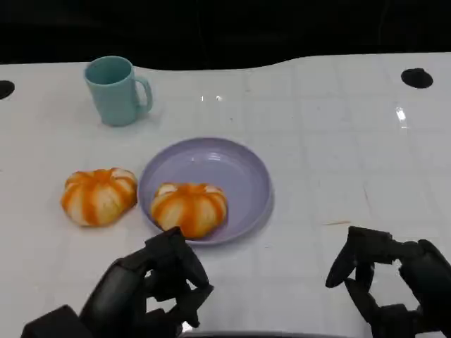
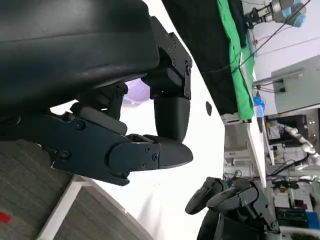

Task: Grasp the bread from the table and place it into the plate.

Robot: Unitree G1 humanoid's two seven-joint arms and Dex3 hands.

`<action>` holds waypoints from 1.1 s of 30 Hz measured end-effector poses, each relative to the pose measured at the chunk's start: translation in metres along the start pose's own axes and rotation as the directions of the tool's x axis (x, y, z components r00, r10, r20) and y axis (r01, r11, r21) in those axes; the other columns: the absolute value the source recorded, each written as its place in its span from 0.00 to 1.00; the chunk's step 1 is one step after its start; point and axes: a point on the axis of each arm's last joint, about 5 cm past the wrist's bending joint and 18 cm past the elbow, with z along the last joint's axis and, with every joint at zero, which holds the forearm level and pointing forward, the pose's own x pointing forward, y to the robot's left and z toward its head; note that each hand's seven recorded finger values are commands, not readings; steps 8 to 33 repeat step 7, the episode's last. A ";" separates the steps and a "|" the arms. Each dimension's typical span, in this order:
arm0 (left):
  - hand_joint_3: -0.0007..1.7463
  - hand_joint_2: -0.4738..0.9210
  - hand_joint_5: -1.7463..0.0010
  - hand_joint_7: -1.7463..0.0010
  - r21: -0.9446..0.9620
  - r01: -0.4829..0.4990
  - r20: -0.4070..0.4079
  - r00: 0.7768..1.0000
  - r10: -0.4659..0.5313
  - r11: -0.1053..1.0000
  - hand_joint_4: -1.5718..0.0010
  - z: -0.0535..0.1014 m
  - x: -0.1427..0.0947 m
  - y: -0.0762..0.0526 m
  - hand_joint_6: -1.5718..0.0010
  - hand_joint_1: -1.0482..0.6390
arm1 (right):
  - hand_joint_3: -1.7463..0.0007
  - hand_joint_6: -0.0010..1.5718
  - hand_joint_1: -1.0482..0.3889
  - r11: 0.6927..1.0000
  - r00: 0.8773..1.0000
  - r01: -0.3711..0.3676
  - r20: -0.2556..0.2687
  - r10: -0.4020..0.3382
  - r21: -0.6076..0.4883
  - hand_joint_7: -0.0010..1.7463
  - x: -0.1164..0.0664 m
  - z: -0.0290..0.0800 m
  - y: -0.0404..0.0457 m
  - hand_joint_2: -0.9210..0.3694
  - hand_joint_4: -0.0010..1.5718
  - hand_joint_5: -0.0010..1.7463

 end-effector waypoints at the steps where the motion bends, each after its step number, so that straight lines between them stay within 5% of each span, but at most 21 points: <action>1: 0.25 1.00 0.00 0.00 -0.004 0.000 0.002 1.000 0.000 1.000 0.55 0.000 0.000 0.000 0.69 0.32 | 0.21 0.51 0.57 1.000 1.000 0.005 0.000 -0.005 -0.001 0.83 0.000 -0.001 0.0003 0.45 0.54 1.00; 33: 0.25 1.00 0.00 0.00 0.001 0.001 -0.001 1.000 -0.001 1.000 0.54 0.000 0.000 0.001 0.69 0.32 | 0.21 0.52 0.56 1.000 1.000 0.019 0.005 -0.019 -0.016 0.83 0.000 -0.004 0.0015 0.47 0.56 1.00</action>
